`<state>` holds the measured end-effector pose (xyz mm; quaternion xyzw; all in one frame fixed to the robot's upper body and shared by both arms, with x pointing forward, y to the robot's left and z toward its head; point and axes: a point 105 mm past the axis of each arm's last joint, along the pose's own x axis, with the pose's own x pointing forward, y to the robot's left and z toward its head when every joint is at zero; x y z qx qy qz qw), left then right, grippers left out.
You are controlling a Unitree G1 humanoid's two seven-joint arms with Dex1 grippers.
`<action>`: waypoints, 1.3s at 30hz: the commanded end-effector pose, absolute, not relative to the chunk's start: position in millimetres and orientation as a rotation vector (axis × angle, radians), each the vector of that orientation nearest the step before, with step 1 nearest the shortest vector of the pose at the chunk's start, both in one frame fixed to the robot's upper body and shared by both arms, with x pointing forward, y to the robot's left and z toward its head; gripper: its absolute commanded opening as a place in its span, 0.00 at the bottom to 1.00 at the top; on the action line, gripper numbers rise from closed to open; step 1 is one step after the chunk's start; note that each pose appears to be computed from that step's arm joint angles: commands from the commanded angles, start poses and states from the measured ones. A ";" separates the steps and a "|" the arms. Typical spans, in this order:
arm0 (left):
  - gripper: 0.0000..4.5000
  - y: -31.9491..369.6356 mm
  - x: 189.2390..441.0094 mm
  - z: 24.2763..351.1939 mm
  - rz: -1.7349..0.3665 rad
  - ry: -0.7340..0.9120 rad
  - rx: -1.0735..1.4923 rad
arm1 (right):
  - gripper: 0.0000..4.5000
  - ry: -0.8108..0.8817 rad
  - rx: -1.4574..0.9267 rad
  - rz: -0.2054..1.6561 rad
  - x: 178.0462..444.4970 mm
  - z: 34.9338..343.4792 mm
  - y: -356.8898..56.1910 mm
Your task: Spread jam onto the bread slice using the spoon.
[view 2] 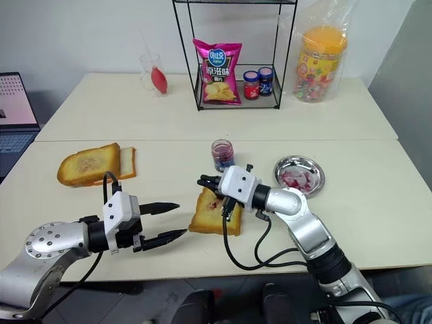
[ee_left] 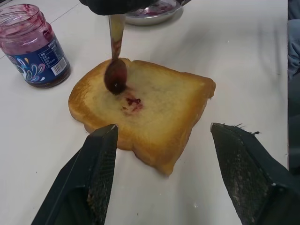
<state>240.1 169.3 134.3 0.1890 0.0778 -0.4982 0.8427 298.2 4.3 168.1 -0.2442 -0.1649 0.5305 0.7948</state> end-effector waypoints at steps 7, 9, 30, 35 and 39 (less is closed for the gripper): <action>0.73 166.3 240.7 138.7 -1.054 0.136 0.408 | 0.00 -0.489 -0.496 1.110 293.5 196.1 -0.8; 0.73 166.3 240.9 138.6 -1.054 0.136 0.408 | 0.00 -0.477 -0.451 1.127 290.8 196.3 -0.1; 0.73 179.8 248.8 147.5 -0.977 0.111 0.370 | 0.00 0.077 0.649 0.706 340.8 183.4 -43.1; 0.73 183.3 249.6 145.7 -0.976 0.124 0.379 | 0.00 0.163 0.765 0.648 349.6 170.4 -43.9; 0.73 182.4 248.9 142.2 -0.985 0.134 0.388 | 0.00 0.212 0.816 0.580 358.1 155.4 -49.8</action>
